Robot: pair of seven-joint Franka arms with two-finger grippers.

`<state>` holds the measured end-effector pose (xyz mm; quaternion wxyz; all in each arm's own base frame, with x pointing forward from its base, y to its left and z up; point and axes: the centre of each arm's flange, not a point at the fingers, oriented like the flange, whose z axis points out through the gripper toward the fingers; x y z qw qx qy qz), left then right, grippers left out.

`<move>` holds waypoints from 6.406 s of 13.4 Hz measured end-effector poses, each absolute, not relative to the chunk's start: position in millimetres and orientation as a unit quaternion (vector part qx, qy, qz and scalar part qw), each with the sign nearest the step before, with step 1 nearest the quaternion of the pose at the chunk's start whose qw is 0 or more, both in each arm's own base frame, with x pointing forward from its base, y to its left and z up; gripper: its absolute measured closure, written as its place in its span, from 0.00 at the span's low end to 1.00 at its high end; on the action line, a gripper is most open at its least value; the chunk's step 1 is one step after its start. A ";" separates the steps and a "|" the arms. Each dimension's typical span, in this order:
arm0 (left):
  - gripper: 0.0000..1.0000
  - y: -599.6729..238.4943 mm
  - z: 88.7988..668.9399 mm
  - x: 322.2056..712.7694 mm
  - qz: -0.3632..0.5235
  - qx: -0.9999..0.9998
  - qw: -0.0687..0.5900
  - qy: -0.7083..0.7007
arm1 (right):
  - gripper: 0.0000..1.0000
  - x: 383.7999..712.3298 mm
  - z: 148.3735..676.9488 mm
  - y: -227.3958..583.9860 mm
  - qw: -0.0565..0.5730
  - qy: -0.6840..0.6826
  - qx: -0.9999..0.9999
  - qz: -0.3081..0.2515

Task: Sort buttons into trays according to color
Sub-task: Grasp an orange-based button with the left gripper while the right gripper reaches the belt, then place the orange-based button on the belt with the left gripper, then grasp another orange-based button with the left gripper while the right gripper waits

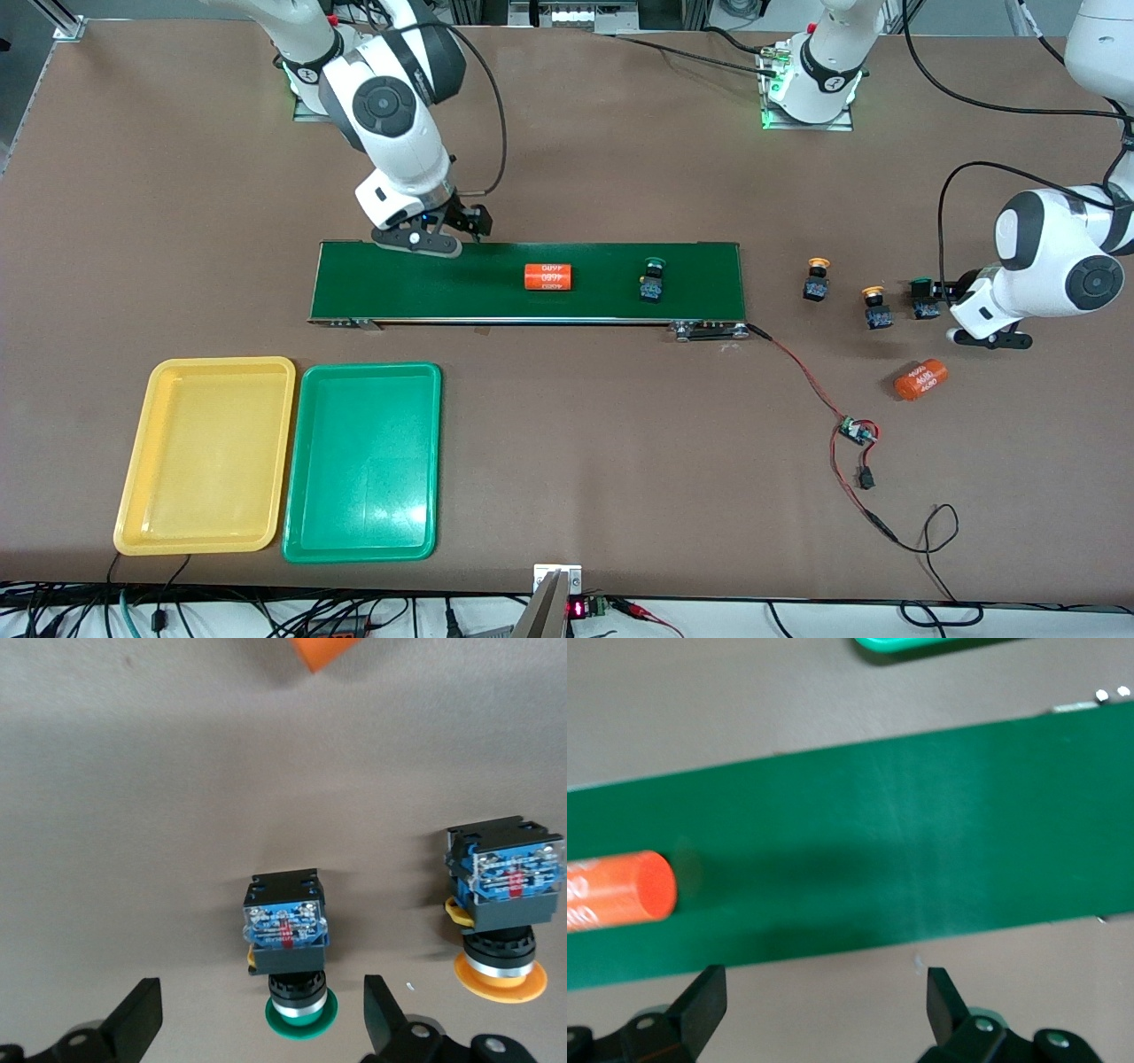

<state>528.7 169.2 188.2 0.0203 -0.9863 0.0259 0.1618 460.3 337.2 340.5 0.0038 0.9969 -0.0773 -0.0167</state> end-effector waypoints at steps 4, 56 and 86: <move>0.02 166.8 169.1 527.0 0.161 -0.986 0.011 0.028 | 0.00 473.1 342.8 335.2 0.001 -0.085 0.996 -0.012; 0.00 -57.0 255.0 547.9 0.113 -0.991 -0.004 0.070 | 0.00 480.0 327.5 324.2 0.002 -0.069 0.998 -0.008; 0.57 -184.5 276.0 520.5 0.061 -0.986 -0.032 0.150 | 0.00 477.4 292.0 359.0 -0.023 -0.075 0.997 0.020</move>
